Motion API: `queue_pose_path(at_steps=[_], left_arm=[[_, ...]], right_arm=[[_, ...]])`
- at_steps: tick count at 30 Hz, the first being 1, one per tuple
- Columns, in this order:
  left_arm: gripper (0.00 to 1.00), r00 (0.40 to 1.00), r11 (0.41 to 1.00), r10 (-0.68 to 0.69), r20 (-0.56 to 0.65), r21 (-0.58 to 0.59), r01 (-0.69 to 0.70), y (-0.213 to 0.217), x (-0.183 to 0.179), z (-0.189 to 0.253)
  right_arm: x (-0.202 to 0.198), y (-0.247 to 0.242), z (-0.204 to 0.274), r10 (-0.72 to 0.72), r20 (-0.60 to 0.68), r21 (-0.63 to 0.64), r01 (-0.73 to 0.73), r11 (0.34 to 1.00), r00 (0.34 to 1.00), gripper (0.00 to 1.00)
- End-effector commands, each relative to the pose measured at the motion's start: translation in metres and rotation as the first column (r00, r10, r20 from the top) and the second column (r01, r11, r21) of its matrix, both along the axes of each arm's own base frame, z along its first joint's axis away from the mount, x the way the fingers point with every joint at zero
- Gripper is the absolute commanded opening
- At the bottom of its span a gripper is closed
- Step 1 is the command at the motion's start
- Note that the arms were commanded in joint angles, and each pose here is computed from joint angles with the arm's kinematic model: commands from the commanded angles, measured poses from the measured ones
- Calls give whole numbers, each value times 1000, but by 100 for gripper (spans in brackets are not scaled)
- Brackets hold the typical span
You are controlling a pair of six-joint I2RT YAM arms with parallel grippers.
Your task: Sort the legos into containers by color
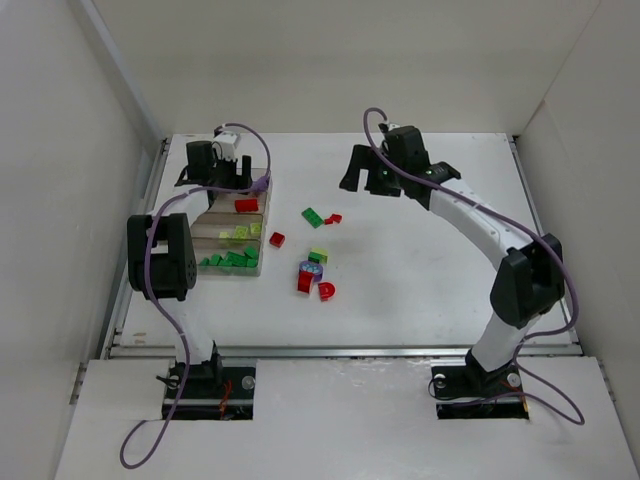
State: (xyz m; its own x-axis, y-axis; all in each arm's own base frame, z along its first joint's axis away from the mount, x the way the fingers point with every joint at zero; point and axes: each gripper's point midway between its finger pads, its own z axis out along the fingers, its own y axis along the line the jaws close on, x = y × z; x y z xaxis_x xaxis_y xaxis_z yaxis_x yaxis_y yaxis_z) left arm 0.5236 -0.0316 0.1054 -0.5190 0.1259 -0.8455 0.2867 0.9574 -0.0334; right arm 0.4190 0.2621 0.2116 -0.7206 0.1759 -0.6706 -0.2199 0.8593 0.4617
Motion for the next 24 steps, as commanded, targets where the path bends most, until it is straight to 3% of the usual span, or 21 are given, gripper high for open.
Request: queue_pose_path(at_steps=[1,6,10,11,13,17,18,24], left_arm=[[78,994,1000,-21,106,8,21,0,1,50],[79,985,1000,-29,170,7,29,-2,-5,93],[79,984,998,-57,168,22,54,-8,-19,114],[79,985,998,-57,161,37,52,-6,-24,113],[78,985,998,-55,162,43,49,-8,-37,120],[78,992,998,-38,121,50,33,-5,-62,109],[78,994,998,-31,108,54,25,-3,-67,106],[78,997,998,-21,79,59,16,-1,-90,93]], right_arm=[[-1,-5,23,2,66,10,-2,1000,998,100],[-1,10,12,60,71,-33,-58,998,996,100],[21,34,3,128,74,-95,-121,988,989,100],[26,38,-24,154,27,-152,-148,977,988,100],[32,55,-35,188,26,-202,-179,963,982,100],[53,90,-57,257,40,-297,-234,926,966,100],[56,92,-83,270,-3,-326,-256,910,963,100],[49,127,-121,376,-15,-444,-343,827,926,100]])
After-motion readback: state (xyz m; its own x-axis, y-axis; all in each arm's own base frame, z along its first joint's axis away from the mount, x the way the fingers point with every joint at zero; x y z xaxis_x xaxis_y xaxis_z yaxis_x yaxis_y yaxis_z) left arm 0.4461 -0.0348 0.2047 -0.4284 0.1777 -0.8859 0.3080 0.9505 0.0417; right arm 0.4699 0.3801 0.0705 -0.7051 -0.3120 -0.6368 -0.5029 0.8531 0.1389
